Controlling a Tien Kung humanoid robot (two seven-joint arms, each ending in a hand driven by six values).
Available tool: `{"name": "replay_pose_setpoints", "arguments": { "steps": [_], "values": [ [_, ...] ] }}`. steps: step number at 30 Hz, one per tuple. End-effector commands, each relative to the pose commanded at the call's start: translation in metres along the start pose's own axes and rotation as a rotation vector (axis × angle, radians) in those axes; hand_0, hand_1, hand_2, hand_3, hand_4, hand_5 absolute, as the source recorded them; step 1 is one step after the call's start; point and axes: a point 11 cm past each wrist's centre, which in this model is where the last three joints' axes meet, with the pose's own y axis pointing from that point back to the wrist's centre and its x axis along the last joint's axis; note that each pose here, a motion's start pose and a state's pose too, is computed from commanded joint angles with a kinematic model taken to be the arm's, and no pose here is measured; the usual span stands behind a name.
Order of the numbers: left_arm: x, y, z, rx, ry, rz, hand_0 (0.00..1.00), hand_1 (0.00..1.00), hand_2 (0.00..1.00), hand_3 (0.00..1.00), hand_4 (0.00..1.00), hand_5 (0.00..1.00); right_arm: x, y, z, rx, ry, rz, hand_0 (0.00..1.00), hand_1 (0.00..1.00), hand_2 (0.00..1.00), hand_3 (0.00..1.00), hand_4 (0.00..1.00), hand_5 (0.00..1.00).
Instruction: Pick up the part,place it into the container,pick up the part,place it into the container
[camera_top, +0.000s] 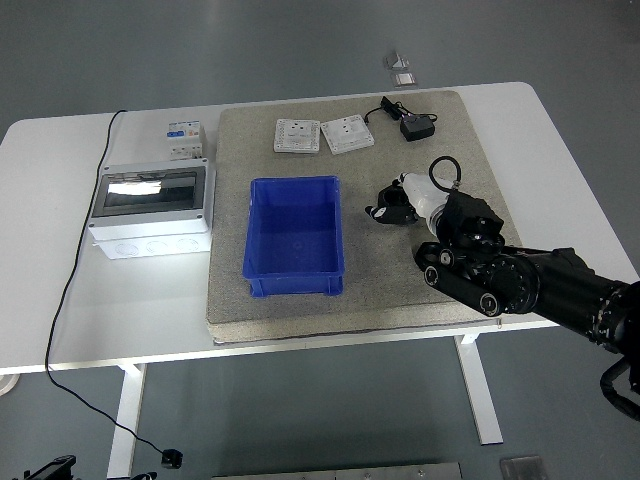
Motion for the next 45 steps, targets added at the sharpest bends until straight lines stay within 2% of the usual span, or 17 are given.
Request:
{"name": "replay_pose_setpoints", "arguments": {
  "steps": [6,7,12,13,18,19,24,25,30,32,34,40,45],
  "values": [
    [0.001,-0.001,-0.001,-0.002,0.001,0.003,0.751,0.755,0.773,0.901,0.955,0.963,-0.007,0.003,-0.002,0.012,0.03,0.037,0.833,0.716,0.753,0.794,0.66,0.478],
    [0.001,-0.001,-0.001,-0.003,0.001,0.004,0.75,0.754,0.766,0.898,0.955,0.96,-0.009,0.004,-0.001,0.01,0.038,0.041,0.782,0.62,0.632,0.7,0.674,0.241],
    [0.001,-0.001,-0.001,-0.007,0.0,0.009,0.75,0.754,0.766,0.898,0.955,0.96,-0.013,0.005,0.002,-0.013,0.081,0.051,0.782,0.62,0.632,0.7,0.674,0.241],
    [0.001,-0.001,-0.001,-0.008,0.0,0.009,0.75,0.752,0.757,0.895,0.956,0.958,-0.013,0.006,0.003,-0.016,0.087,0.055,0.762,0.493,0.527,0.643,0.539,0.002],
    [0.002,-0.001,0.0,-0.013,0.0,0.013,0.75,0.752,0.757,0.895,0.956,0.958,-0.012,0.007,0.004,-0.011,0.078,0.092,0.762,0.493,0.527,0.643,0.539,0.002],
    [0.002,-0.001,0.0,-0.016,-0.001,0.017,0.748,0.75,0.752,0.891,0.957,0.951,-0.011,0.007,0.004,-0.001,0.058,0.108,0.714,0.364,0.53,0.619,0.388,0.002],
    [0.002,-0.001,0.001,-0.022,0.0,0.022,0.748,0.75,0.752,0.891,0.957,0.951,-0.008,0.008,0.006,0.03,-0.019,0.155,0.714,0.364,0.53,0.619,0.388,0.002],
    [0.002,-0.001,0.001,-0.023,0.0,0.023,0.746,0.749,0.744,0.887,0.955,0.952,-0.007,0.009,0.007,0.038,-0.038,0.166,0.698,0.318,0.546,0.618,0.354,0.002],
    [0.003,-0.001,0.001,-0.027,0.003,0.03,0.746,0.749,0.744,0.887,0.955,0.952,-0.004,0.011,0.006,0.07,-0.147,0.21,0.698,0.318,0.546,0.618,0.354,0.002],
    [0.004,-0.001,0.001,-0.03,0.005,0.031,0.742,0.747,0.744,0.883,0.955,0.953,-0.005,0.013,0.008,0.089,-0.172,0.232,0.7,0.323,0.544,0.602,0.32,0.002],
    [0.004,-0.001,0.001,-0.032,0.008,0.033,0.742,0.747,0.744,0.883,0.955,0.953,0.003,0.016,0.007,0.113,-0.231,0.272,0.7,0.323,0.544,0.602,0.32,0.002],
    [0.002,-0.003,0.0,-0.036,0.012,0.033,0.741,0.747,0.747,0.884,0.955,0.956,0.021,0.027,0.004,0.201,-0.314,0.317,0.703,0.325,0.538,0.593,0.316,0.002],
    [0.0,-0.004,-0.003,-0.027,0.015,0.031,0.741,0.745,0.753,0.89,0.954,0.96,0.04,0.042,-0.009,0.285,-0.38,0.365,0.704,0.327,0.534,0.586,0.309,0.002]
  ]
}}
